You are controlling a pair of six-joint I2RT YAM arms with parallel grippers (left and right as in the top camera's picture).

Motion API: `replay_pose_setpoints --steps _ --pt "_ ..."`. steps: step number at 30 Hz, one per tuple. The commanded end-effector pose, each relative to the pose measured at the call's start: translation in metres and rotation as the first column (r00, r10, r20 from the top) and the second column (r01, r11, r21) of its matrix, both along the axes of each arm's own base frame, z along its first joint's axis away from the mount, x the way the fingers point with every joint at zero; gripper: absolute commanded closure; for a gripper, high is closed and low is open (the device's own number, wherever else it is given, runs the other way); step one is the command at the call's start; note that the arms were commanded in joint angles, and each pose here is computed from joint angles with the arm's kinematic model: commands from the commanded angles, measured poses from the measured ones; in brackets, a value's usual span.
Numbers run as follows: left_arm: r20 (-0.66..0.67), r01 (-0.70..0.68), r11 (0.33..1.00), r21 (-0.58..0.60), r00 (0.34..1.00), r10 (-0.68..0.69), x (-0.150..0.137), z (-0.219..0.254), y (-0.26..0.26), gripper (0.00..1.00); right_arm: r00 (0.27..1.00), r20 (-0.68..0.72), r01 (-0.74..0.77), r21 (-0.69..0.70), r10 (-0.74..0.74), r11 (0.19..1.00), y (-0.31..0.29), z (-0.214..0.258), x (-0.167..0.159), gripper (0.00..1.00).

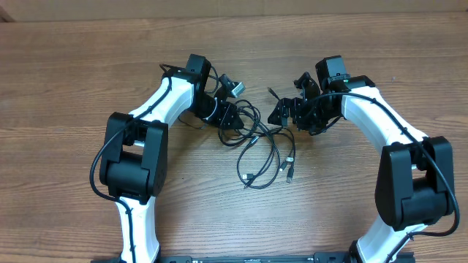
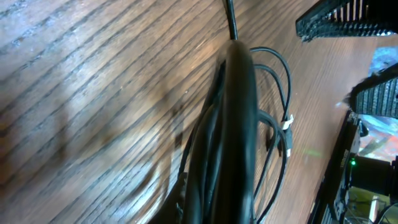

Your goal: Untangle cables

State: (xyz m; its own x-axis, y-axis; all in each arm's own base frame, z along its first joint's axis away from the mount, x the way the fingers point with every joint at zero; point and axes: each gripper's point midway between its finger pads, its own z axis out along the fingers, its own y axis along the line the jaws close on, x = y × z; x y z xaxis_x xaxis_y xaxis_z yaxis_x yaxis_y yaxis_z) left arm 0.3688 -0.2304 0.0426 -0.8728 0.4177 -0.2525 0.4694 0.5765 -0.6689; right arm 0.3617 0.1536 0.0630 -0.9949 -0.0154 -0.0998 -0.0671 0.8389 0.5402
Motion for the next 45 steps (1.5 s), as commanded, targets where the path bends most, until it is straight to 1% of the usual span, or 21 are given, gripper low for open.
replay_pose_setpoints --steps 1,45 --pt "0.028 0.019 1.000 0.005 0.999 -0.019 0.0047 0.0015 -0.0018 0.96 1.000 0.019 0.000 -0.005 0.000 1.000 -0.0012 0.0020 0.0058 0.00" --pt "0.032 0.039 0.999 0.005 0.999 -0.039 0.0006 0.0014 -0.0093 0.96 1.000 0.019 0.000 -0.005 0.000 1.000 -0.0012 0.0020 0.0058 0.00"
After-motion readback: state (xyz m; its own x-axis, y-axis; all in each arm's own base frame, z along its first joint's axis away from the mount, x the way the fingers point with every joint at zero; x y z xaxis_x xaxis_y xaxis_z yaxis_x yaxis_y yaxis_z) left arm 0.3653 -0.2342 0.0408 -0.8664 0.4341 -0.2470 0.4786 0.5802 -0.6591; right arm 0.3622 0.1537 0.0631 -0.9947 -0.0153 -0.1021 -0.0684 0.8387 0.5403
